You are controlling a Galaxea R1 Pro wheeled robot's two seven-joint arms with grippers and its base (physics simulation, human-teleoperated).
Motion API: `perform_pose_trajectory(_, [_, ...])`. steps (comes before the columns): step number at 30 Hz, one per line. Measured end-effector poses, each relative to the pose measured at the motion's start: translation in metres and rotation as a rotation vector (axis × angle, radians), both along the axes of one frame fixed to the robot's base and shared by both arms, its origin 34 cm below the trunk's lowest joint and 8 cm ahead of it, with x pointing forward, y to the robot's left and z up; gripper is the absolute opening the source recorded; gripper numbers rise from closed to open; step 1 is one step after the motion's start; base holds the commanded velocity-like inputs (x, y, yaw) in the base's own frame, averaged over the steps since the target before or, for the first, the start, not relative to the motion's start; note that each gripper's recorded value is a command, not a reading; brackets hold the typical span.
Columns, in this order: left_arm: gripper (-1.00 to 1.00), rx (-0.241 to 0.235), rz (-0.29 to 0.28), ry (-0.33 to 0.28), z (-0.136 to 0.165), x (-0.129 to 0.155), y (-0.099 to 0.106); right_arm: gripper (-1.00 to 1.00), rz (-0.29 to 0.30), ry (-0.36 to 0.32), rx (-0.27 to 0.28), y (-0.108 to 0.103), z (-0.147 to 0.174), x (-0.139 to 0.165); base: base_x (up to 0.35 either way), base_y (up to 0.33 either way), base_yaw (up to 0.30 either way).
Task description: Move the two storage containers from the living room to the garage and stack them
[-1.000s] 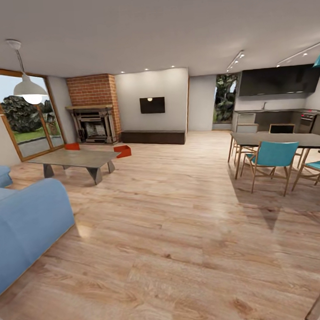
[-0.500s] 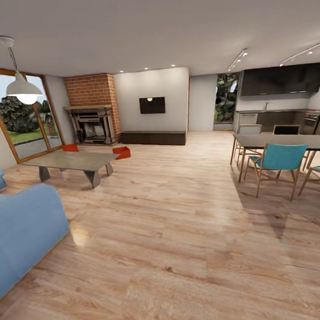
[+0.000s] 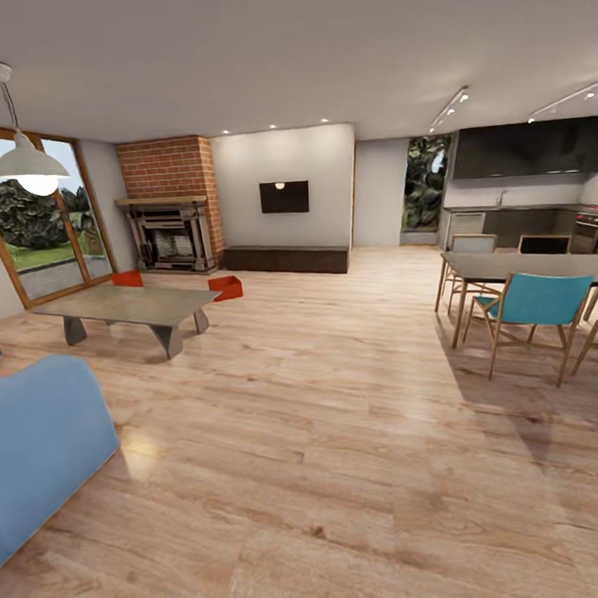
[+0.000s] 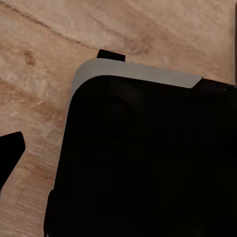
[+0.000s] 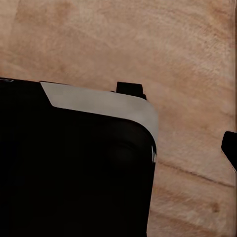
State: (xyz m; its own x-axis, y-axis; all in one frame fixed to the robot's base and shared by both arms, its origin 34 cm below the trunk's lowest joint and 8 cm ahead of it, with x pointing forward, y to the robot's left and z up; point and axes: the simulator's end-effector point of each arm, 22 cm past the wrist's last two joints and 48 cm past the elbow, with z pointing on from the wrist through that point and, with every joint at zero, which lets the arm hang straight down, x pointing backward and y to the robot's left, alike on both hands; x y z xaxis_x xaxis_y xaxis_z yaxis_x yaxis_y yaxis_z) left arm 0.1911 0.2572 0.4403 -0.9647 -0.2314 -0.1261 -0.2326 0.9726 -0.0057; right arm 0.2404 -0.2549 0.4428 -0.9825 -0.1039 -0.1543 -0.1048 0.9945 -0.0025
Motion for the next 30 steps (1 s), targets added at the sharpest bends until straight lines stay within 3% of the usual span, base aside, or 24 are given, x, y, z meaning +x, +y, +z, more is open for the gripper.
perform_pose_trajectory(30, [1.00, 0.000, 0.002, 0.001, 0.0000, -0.0001, 0.0002, 1.00, 0.000, 0.000, 0.000, 0.0000, 0.0000, 0.0002, 0.323, 0.000, 0.000])
